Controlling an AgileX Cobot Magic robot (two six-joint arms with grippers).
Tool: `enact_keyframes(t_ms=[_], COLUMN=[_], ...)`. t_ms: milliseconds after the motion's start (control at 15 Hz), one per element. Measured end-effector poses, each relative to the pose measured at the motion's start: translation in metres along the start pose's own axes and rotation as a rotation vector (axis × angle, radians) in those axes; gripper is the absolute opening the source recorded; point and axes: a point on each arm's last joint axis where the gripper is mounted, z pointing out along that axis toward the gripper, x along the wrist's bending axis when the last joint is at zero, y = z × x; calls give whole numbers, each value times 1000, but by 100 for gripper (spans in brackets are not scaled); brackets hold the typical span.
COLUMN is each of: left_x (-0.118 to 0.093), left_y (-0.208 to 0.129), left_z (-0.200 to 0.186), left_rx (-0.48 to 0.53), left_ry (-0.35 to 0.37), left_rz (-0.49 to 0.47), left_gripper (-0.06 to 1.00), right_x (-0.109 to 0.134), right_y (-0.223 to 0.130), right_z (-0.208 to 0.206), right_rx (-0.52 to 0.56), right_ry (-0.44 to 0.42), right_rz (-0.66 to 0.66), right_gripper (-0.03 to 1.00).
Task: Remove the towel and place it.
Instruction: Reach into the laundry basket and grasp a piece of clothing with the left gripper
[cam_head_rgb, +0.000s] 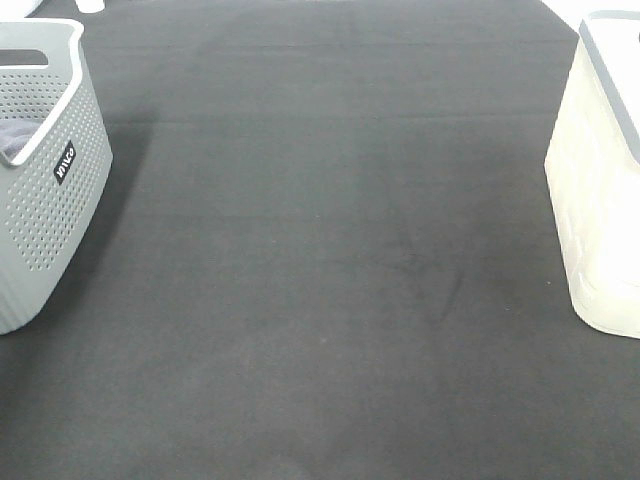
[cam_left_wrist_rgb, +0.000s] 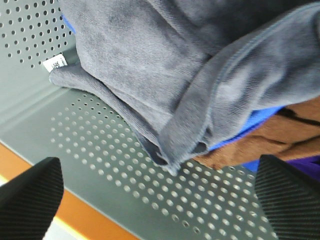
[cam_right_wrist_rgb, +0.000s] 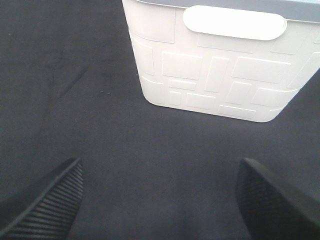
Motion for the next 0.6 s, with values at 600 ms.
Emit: enact_keyframes(t_ms=[600], left_x=[6], left_y=[11], left_z=[50], left_rx=[74], left_ry=[-31], left_rz=[105], left_gripper=[96], right_x=[0], right_y=[0], right_z=[0], right_rx=[0], right_ry=[0], right_rz=[0], right_gripper=[76])
